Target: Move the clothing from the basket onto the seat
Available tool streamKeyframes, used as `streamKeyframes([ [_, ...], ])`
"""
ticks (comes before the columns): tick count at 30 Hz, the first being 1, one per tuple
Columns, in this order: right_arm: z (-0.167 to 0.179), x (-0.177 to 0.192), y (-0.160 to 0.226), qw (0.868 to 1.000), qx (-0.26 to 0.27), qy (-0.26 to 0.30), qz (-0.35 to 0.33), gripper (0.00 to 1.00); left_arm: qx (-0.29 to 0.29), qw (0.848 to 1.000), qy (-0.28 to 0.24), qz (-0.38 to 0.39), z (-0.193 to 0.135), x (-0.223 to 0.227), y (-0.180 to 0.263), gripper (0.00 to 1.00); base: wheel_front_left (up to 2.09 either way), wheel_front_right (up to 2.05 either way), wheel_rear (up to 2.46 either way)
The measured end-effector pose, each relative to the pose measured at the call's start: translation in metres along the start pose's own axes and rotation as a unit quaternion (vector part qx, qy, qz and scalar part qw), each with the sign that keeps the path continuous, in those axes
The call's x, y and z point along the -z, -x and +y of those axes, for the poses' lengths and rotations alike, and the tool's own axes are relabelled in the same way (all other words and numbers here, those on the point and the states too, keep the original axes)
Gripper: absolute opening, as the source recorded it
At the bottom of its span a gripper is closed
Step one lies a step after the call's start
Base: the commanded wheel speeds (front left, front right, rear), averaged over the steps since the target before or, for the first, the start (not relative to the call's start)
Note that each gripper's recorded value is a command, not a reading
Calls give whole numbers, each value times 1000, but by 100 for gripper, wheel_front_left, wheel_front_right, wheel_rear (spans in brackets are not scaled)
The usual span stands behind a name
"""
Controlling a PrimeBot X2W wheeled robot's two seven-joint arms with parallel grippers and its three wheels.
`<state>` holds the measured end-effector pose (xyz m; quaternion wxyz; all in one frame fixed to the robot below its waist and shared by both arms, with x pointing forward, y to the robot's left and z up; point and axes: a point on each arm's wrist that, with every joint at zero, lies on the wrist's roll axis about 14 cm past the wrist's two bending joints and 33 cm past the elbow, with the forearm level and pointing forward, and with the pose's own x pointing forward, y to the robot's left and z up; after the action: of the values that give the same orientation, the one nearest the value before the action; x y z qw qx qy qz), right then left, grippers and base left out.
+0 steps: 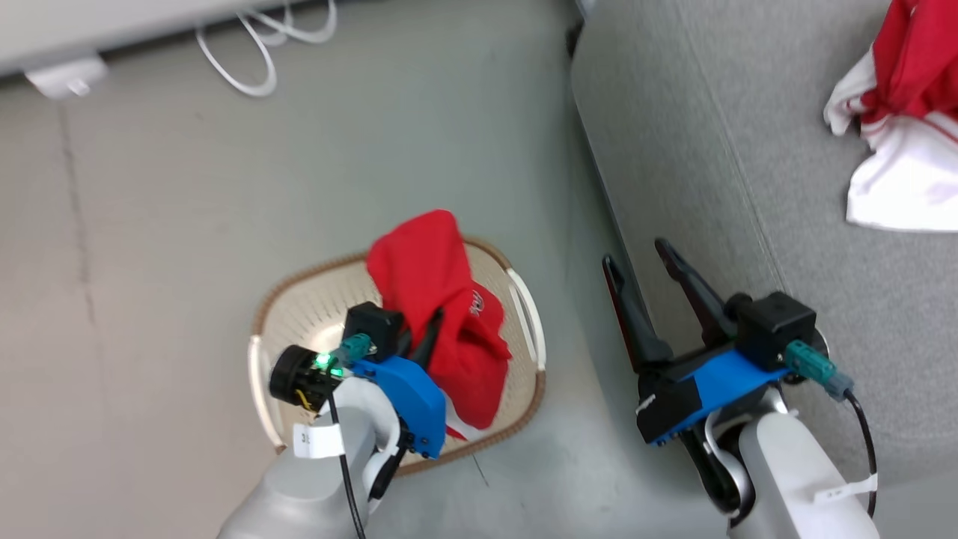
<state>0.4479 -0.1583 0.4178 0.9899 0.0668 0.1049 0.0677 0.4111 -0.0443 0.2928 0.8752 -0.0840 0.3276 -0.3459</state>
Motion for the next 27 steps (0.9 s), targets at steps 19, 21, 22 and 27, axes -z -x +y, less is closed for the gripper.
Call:
streamKeyframes([
  [19, 72, -55, 61, 995, -83, 2, -50, 100, 46, 969, -116, -212, -89, -149, 99, 0, 0, 0, 0],
  [21, 78, -58, 65, 994, -91, 4, -53, 100, 55, 963, -127, -231, -99, -163, 107, 0, 0, 0, 0],
  [22, 80, -60, 66, 994, -94, 5, -56, 100, 58, 960, -131, -239, -103, -170, 111, 0, 0, 0, 0],
  [27, 89, -65, 69, 992, -107, 10, -59, 100, 73, 949, -154, -266, -119, -197, 123, 0, 0, 0, 0],
])
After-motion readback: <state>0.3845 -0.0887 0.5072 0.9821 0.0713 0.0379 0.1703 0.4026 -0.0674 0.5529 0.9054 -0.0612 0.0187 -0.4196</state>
